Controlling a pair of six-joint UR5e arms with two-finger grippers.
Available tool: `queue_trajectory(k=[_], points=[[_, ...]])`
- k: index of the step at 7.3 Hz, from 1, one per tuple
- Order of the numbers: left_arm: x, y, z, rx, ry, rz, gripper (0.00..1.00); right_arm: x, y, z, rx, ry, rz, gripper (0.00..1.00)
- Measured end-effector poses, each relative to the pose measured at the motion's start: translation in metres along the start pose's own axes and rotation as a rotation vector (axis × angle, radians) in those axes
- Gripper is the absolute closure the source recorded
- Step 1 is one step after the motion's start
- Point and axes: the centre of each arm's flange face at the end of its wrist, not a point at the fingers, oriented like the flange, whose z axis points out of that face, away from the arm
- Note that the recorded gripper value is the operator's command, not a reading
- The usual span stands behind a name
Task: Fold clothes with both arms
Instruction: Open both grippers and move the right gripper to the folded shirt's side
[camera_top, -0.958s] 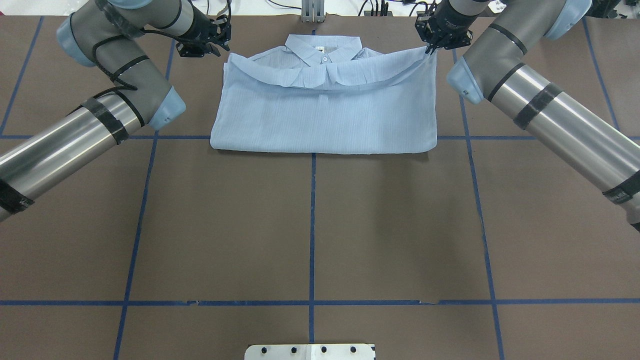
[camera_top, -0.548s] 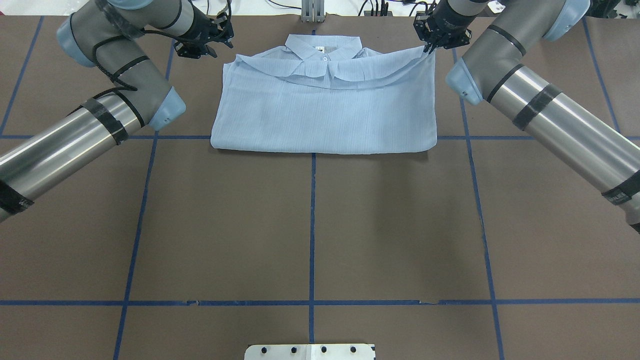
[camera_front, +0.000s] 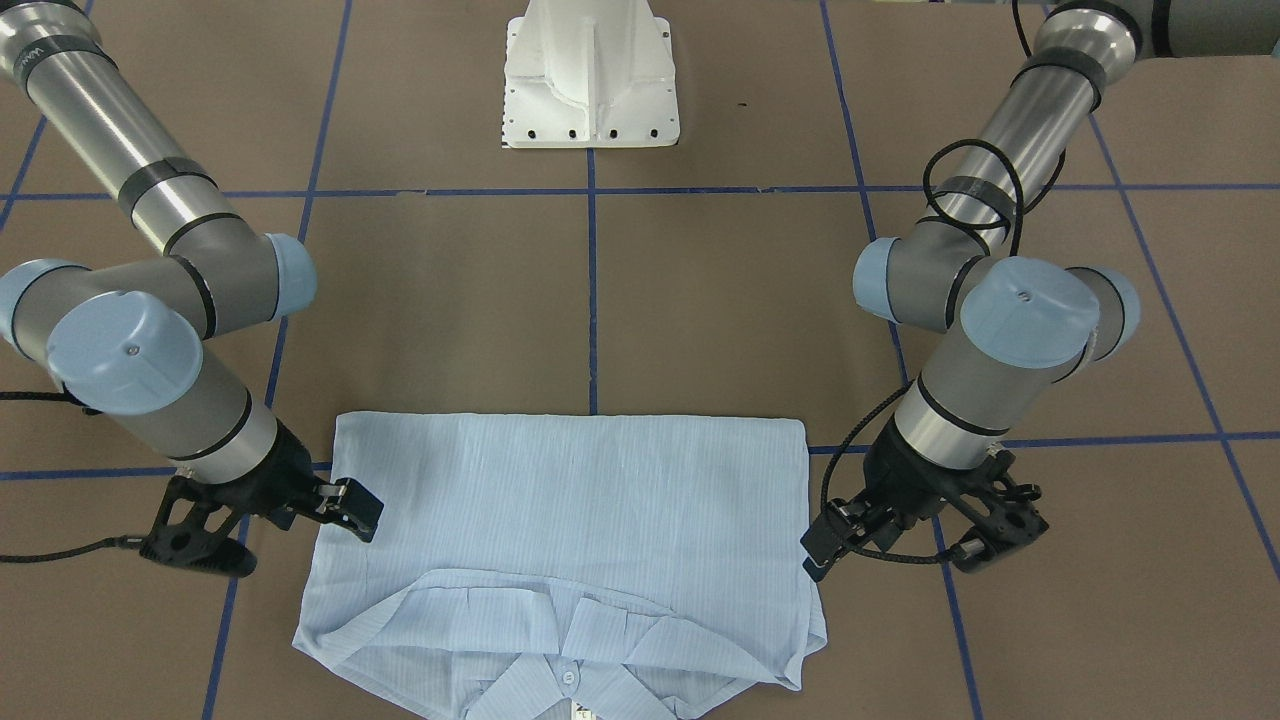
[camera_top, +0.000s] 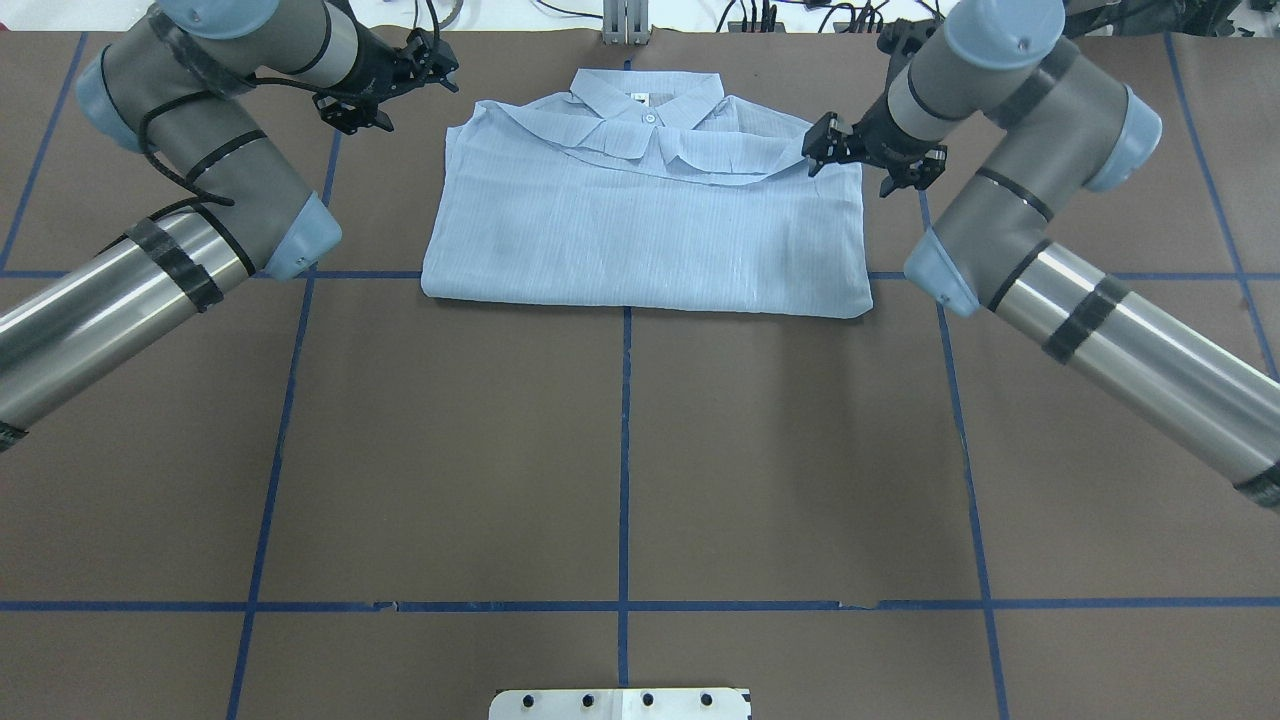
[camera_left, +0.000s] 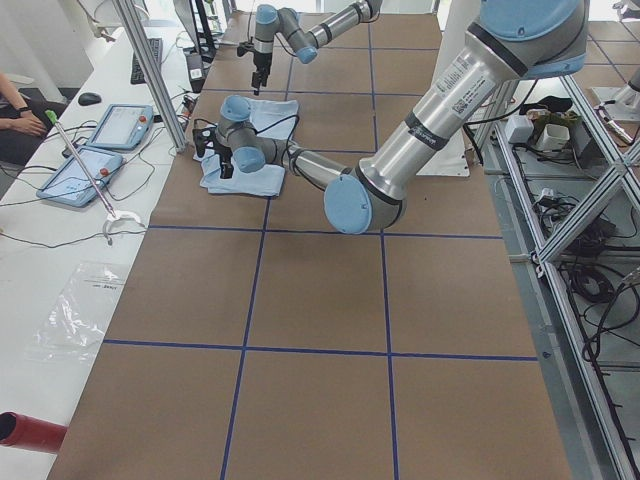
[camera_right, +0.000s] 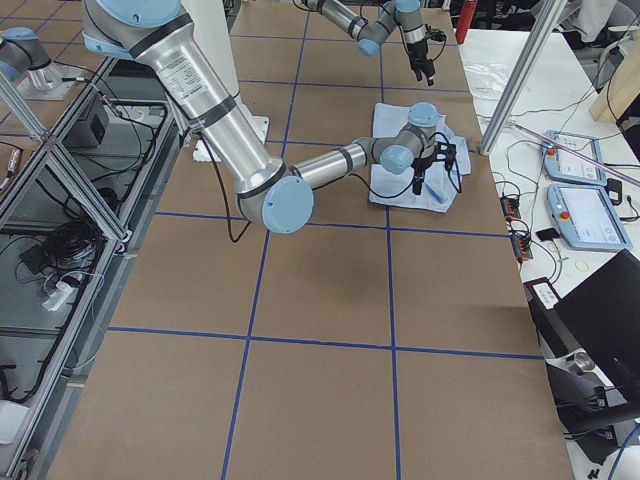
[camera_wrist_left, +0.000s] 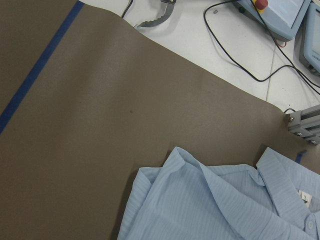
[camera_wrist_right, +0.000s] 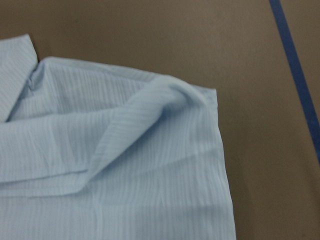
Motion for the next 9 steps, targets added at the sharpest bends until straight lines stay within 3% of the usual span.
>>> queue_trajectory(k=[3, 4, 5, 6, 9], points=[[-0.007, 0.005, -0.003, -0.002, 0.004, 0.002, 0.00, 0.040, 0.063, 0.014, -0.041, 0.016, -0.030, 0.06], [-0.007, 0.006, -0.003, -0.003, 0.004, 0.002, 0.00, 0.042, 0.075, 0.018, -0.054, 0.020, -0.039, 0.39], [-0.008, 0.007, -0.003, -0.004, 0.004, 0.003, 0.00, 0.042, 0.083, 0.022, -0.064, 0.022, -0.045, 0.90], [-0.009, 0.007, -0.003, -0.004, 0.005, 0.004, 0.00, 0.041, 0.086, 0.024, -0.071, 0.025, -0.048, 1.00], [-0.017, 0.010, -0.006, -0.001, 0.005, 0.004, 0.00, 0.039, 0.089, 0.026, -0.092, 0.033, -0.044, 1.00]])
